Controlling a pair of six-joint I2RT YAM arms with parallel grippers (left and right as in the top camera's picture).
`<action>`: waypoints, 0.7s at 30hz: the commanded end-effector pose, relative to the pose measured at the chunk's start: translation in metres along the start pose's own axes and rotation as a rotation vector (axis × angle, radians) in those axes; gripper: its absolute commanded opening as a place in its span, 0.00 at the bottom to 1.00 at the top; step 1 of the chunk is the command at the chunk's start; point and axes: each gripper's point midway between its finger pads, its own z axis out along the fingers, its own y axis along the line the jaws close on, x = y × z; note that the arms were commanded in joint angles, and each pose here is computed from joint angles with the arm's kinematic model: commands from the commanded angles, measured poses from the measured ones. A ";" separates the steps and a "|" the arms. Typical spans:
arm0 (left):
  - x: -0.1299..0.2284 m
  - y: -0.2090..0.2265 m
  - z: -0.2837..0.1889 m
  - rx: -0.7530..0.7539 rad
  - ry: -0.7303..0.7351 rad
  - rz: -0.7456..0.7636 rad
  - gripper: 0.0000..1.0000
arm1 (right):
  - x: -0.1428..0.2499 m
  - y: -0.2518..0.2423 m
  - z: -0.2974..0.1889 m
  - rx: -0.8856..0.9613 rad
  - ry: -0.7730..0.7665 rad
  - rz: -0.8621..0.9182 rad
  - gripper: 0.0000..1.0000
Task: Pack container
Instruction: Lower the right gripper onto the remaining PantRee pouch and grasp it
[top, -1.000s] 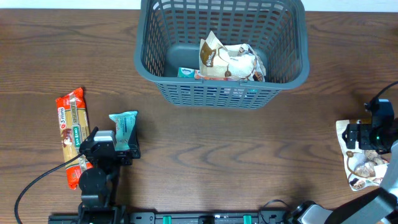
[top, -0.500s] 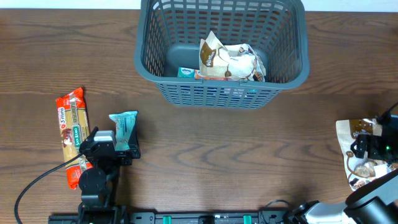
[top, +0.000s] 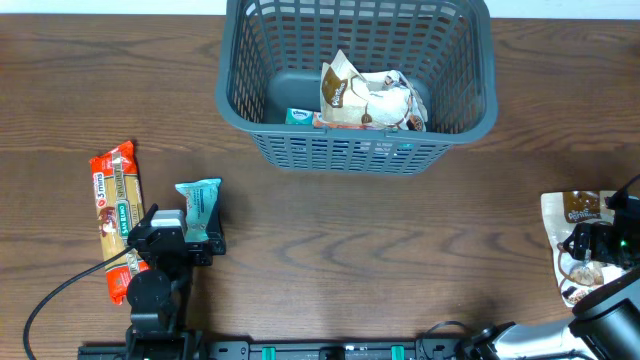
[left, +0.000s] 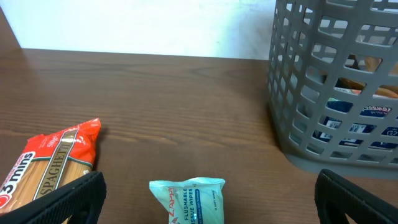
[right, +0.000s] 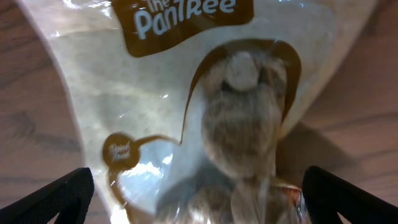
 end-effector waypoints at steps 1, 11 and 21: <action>0.017 0.006 0.001 -0.032 0.057 -0.014 0.99 | 0.005 -0.001 0.009 -0.017 0.018 0.013 0.99; 0.017 0.006 0.001 -0.032 0.057 -0.014 0.99 | 0.009 0.000 0.030 -0.045 0.048 0.016 0.99; 0.017 0.006 0.001 -0.032 0.057 -0.014 0.99 | 0.002 0.000 0.033 -0.058 0.016 0.049 0.66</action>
